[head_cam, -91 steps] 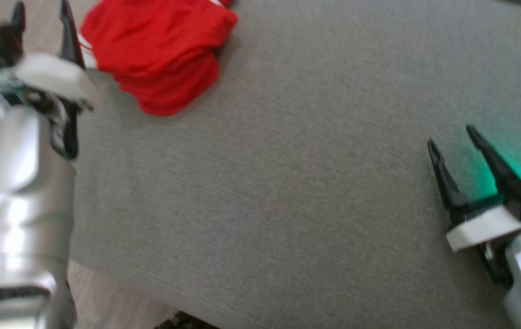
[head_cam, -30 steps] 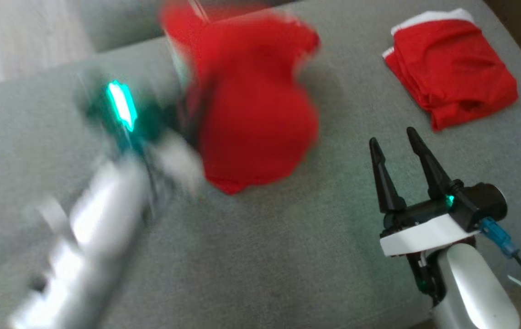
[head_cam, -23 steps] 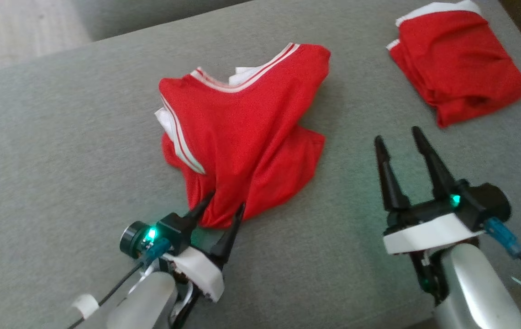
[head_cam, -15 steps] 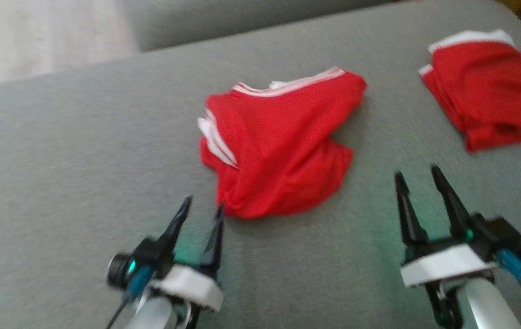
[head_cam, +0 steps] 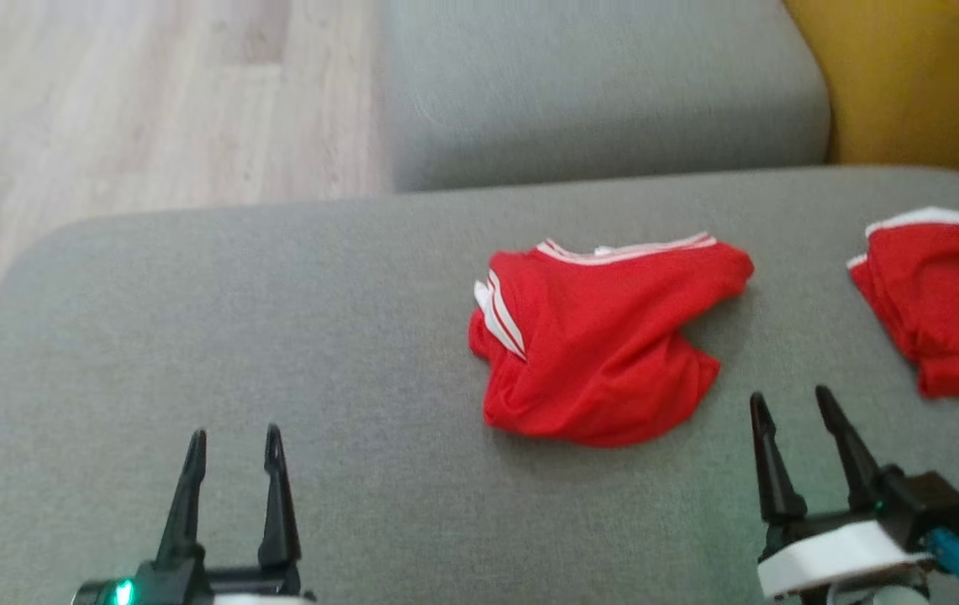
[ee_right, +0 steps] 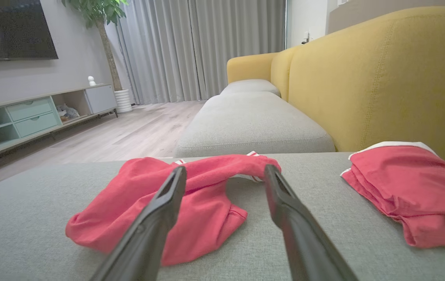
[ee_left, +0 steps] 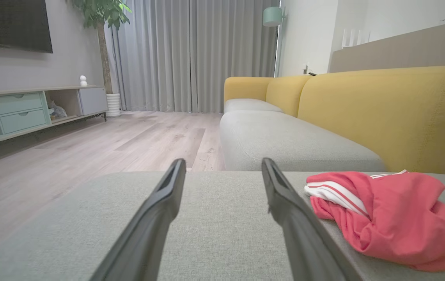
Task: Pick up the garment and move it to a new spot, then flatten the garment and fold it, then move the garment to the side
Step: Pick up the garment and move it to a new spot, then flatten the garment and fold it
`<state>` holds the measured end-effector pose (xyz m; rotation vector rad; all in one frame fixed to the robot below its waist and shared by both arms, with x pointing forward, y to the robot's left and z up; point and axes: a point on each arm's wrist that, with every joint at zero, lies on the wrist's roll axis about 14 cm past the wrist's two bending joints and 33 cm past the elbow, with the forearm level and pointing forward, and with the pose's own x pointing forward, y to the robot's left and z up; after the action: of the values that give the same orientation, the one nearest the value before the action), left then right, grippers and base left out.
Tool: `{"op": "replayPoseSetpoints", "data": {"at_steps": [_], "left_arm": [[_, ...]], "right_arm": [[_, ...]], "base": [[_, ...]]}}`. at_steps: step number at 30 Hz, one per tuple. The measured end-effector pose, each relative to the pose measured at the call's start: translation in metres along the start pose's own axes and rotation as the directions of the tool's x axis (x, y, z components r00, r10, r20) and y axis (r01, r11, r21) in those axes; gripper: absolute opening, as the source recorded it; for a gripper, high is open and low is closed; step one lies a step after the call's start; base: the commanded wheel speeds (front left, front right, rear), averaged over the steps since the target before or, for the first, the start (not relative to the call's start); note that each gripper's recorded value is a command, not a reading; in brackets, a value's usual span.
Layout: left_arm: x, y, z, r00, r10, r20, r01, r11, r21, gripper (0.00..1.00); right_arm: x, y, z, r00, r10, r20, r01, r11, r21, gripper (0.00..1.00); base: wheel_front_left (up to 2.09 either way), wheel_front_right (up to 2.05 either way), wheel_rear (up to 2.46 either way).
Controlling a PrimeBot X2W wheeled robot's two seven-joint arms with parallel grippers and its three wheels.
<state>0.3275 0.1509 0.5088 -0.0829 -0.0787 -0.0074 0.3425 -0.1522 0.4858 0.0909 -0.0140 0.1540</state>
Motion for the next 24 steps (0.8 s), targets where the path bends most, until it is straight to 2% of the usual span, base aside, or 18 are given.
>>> {"op": "replayPoseSetpoints", "data": {"at_steps": [6,24], "left_arm": [[-0.016,0.008,0.005,1.0,-0.001,0.022,0.0,0.999,0.051,1.0],[-0.013,0.0,0.001,0.999,-0.044,0.01,0.043,0.996,0.072,1.0]], "right_arm": [[-0.008,0.016,-0.003,0.999,0.043,-0.006,-0.043,0.999,-0.001,1.0],[-0.014,0.012,-0.012,0.999,0.022,-0.032,-0.021,1.0,0.01,1.0]], "base": [[0.0,0.0,0.0],[0.0,0.0,0.0]]}}
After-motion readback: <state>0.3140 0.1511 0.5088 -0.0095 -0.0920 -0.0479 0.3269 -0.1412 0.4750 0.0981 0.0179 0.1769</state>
